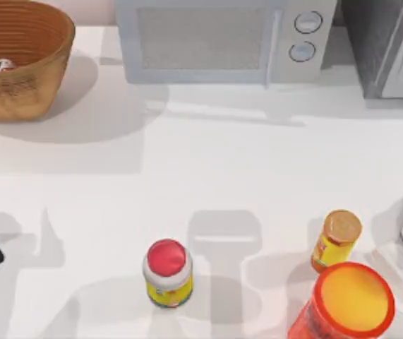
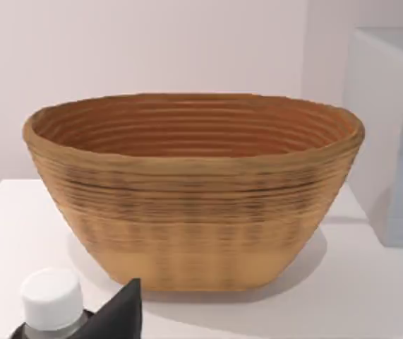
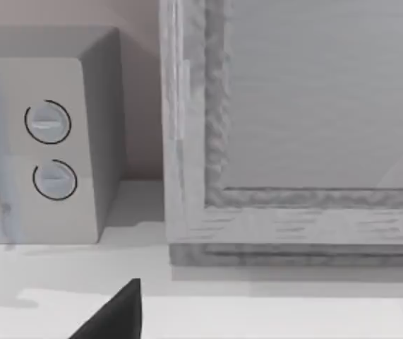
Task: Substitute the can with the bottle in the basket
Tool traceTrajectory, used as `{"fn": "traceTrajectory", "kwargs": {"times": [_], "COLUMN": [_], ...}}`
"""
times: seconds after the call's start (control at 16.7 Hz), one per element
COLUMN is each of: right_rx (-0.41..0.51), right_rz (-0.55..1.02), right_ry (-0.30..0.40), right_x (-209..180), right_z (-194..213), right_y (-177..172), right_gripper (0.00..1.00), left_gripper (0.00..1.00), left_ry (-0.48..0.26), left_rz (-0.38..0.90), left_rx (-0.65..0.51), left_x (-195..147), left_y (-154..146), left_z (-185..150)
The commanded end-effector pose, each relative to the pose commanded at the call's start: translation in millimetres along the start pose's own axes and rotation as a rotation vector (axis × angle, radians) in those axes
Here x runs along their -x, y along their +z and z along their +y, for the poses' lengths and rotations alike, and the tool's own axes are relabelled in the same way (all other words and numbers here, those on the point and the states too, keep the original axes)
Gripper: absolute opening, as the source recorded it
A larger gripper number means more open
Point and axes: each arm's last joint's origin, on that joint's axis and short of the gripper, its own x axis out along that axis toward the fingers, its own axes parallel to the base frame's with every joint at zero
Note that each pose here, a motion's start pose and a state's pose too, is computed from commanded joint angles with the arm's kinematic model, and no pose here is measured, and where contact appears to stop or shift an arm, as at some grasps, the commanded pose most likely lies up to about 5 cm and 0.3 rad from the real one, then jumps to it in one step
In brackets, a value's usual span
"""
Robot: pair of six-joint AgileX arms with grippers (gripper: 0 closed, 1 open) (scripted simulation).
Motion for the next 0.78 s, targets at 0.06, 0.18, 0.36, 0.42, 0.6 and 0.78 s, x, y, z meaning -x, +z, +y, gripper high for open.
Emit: {"fn": "traceTrajectory", "kwargs": {"times": [0.06,0.18,0.36,0.42,0.6,0.78], "right_rx": [0.0,0.0,0.0,0.0,0.0,0.0], "right_rz": [0.0,0.0,0.0,0.0,0.0,0.0], "right_ry": [0.0,0.0,0.0,0.0,0.0,0.0], "right_x": [0.0,0.0,0.0,0.0,0.0,0.0], "right_z": [0.0,0.0,0.0,0.0,0.0,0.0], "right_y": [0.0,0.0,0.0,0.0,0.0,0.0], "right_gripper": [1.0,1.0,1.0,1.0,1.0,1.0], "left_gripper": [1.0,1.0,1.0,1.0,1.0,1.0], "left_ry": [0.0,-0.001,-0.006,-0.008,-0.013,-0.015], "left_rz": [0.0,0.009,0.079,0.112,0.221,0.337], "left_rx": [0.0,0.001,0.008,0.011,0.019,0.025], "left_x": [0.0,-0.1,-1.8,-3.2,-13.0,-36.6], "left_y": [0.0,1.0,13.3,21.7,58.7,108.4], "left_z": [0.0,0.0,-0.1,0.0,0.4,1.6]}}
